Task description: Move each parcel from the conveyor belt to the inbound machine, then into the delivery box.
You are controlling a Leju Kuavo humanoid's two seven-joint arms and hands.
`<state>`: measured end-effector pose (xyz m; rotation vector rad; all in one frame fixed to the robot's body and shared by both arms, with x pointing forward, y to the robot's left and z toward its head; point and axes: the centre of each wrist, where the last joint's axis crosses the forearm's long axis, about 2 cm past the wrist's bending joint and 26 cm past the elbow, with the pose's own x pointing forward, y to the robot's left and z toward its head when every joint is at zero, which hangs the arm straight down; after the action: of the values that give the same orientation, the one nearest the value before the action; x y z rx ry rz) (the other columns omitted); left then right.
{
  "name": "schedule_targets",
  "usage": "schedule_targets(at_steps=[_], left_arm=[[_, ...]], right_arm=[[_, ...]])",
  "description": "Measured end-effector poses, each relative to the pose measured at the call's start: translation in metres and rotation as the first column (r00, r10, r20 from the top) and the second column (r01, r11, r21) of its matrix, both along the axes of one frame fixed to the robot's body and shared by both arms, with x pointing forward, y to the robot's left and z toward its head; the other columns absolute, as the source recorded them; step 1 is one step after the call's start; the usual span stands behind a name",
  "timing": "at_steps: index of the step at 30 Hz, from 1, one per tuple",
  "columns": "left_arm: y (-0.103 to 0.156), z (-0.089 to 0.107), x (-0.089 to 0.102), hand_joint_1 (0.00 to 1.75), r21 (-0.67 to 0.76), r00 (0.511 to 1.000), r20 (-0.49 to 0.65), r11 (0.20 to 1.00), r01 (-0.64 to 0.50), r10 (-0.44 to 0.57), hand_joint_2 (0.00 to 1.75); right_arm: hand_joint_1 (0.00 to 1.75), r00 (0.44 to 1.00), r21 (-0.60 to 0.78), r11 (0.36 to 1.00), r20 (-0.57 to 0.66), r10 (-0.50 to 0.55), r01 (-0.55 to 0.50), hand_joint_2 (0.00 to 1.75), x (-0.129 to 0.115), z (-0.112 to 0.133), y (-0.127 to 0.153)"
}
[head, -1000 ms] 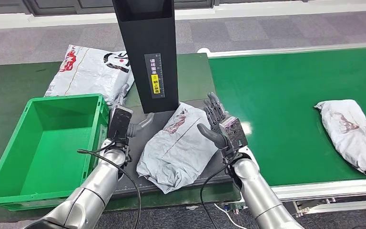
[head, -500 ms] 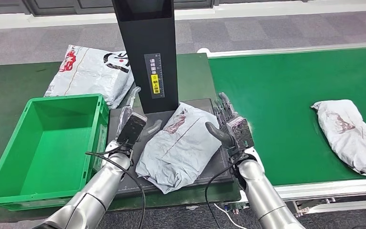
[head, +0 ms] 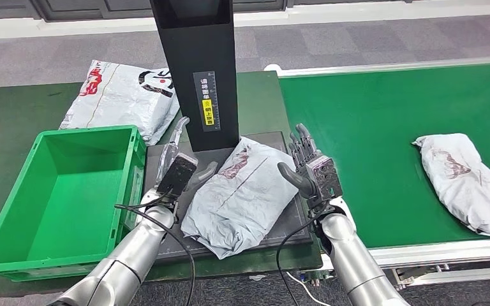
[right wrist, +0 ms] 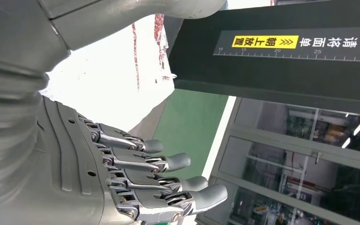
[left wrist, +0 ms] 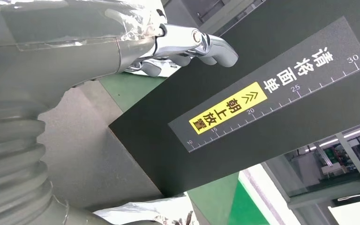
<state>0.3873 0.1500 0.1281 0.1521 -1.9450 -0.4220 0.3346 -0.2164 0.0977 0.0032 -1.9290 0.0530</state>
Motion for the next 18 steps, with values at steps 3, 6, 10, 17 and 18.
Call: schedule_targets(at_steps=[3,6,10,17,18], left_arm=[[0.0,0.0,0.0,0.0,0.0,1.0,0.0,1.0,0.0,0.0,1.75],[0.0,0.0,0.0,0.0,0.0,1.0,0.001,1.0,0.0,0.0,1.75],[0.0,0.001,0.0,0.0,0.017,1.0,0.005,1.0,0.005,-0.006,1.75],[-0.008,-0.007,-0.013,0.0,0.192,0.991,-0.001,0.973,0.128,-0.13,1.75],[-0.01,-0.009,-0.016,0.0,0.205,0.989,-0.004,0.968,0.143,-0.145,1.75]], right_arm=[[0.0,1.0,0.0,1.0,0.0,0.0,0.0,1.75,0.0,0.0,0.0],[0.0,1.0,0.0,1.0,0.0,0.0,0.0,1.75,0.0,0.0,0.0],[0.0,1.0,0.001,1.0,-0.001,-0.004,0.004,1.75,0.0,0.0,-0.001],[0.0,0.998,-0.01,0.998,-0.015,-0.061,0.061,1.75,-0.003,-0.005,-0.017],[0.0,0.998,-0.012,0.998,-0.017,-0.067,0.067,1.75,-0.003,-0.006,-0.02]])
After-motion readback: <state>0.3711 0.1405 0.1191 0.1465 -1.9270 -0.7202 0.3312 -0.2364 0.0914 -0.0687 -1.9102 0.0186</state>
